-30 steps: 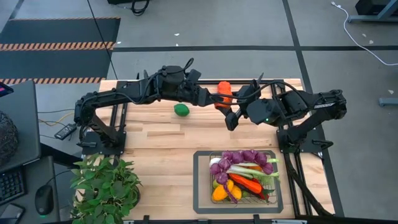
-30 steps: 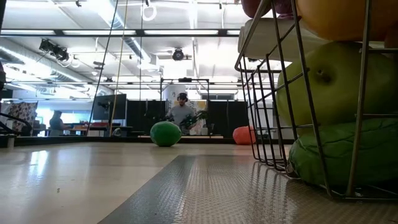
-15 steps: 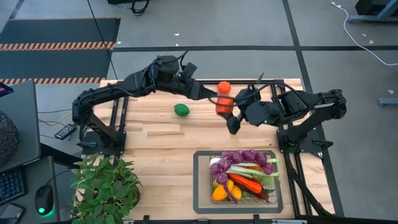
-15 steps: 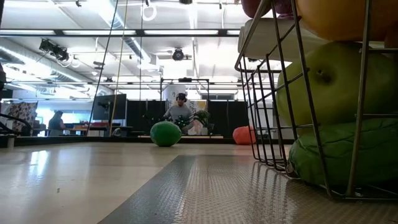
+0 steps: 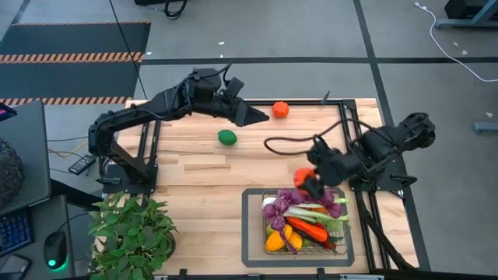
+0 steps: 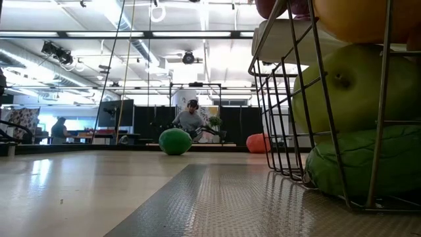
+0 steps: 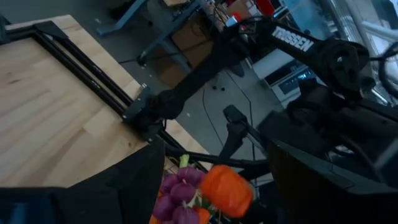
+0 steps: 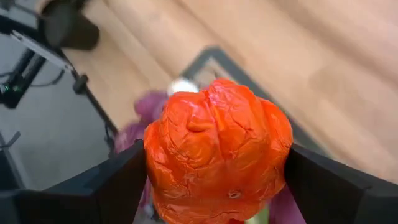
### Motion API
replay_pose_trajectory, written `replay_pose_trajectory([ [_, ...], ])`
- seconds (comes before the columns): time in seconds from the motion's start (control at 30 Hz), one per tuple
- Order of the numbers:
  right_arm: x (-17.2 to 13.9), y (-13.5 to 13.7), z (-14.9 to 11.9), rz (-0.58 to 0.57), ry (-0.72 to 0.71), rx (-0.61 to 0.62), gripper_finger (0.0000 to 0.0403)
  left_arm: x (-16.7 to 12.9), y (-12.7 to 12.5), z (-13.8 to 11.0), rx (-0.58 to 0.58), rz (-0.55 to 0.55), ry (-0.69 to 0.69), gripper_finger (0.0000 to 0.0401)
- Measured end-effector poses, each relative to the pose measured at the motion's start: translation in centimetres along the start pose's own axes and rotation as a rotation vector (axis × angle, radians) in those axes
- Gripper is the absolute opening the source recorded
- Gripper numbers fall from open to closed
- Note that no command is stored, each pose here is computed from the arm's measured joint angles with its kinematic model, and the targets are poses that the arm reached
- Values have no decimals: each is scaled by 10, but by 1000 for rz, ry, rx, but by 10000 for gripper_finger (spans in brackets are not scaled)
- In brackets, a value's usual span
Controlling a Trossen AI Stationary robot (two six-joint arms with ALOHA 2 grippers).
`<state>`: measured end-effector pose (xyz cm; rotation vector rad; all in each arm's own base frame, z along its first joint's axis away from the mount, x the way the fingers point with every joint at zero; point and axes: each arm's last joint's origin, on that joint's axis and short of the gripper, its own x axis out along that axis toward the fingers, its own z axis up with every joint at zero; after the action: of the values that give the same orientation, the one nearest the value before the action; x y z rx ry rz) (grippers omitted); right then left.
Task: Build produce basket
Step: Put the left tangerine into the wire basket, then put the lime into the wire basket
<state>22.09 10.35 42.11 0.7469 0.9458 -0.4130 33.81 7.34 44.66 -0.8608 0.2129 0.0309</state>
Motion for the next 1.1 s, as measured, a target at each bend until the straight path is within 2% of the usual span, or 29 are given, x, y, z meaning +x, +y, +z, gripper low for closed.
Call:
replay_pose_trajectory([
  [0.2,-3,10,-38,-19,85,60,351,3,-8,-8,16,-4,6,290],
  [0.47,32,25,-103,-119,192,23,351,9,-26,-28,29,-1,9,290],
  [0.73,55,32,-156,-138,231,53,357,12,-40,-44,17,20,-11,290],
  [0.93,57,24,-178,-202,228,160,393,12,-38,-42,21,28,-20,290],
  [1.1,56,18,-178,-240,136,238,396,11,-35,-38,47,34,-26,291],
])
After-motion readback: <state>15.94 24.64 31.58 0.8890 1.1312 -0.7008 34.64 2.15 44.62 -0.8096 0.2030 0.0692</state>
